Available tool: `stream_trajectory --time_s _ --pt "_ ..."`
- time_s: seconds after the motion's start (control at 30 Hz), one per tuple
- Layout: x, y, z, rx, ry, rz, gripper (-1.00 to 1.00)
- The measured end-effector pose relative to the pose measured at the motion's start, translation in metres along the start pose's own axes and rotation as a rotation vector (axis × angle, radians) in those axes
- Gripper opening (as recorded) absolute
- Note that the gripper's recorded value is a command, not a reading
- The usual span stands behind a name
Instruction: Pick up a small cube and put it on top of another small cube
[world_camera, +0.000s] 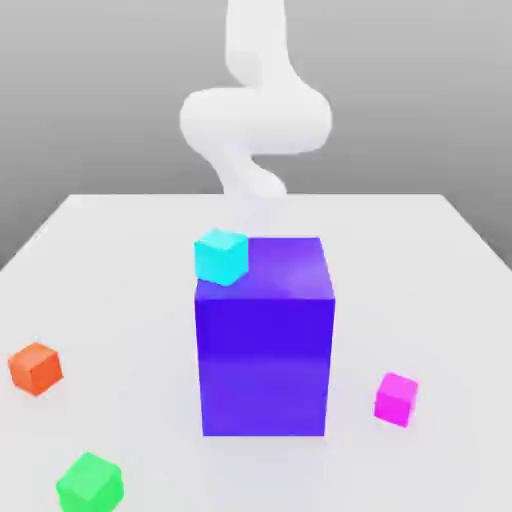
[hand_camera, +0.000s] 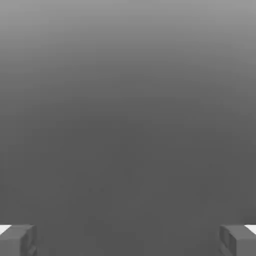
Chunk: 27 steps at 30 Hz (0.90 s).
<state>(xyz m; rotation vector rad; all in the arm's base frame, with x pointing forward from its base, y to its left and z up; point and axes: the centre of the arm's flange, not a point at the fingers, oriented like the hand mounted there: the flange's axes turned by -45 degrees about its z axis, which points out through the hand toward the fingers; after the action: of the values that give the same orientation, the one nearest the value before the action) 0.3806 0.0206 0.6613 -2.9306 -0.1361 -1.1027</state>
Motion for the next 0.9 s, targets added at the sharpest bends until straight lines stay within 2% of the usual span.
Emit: stream_trajectory --time_s 0.17,0.33,0.5,0.67,0.73,0.9 --pt "-0.037 -0.052 0.119 0.088 -0.166 -0.207 0.0" --pt "-0.103 -0.106 0.212 0.173 -0.317 -0.414 0.0" --pt "-0.193 -0.154 0.28 0.257 -0.464 -0.627 0.0" --pt "-0.299 -0.191 0.32 0.345 -0.605 -0.857 0.0" --pt "-0.328 -0.193 0.333 0.361 -0.638 -0.901 0.0" --pt "-0.365 -0.194 0.369 0.367 -0.649 -0.912 0.0"
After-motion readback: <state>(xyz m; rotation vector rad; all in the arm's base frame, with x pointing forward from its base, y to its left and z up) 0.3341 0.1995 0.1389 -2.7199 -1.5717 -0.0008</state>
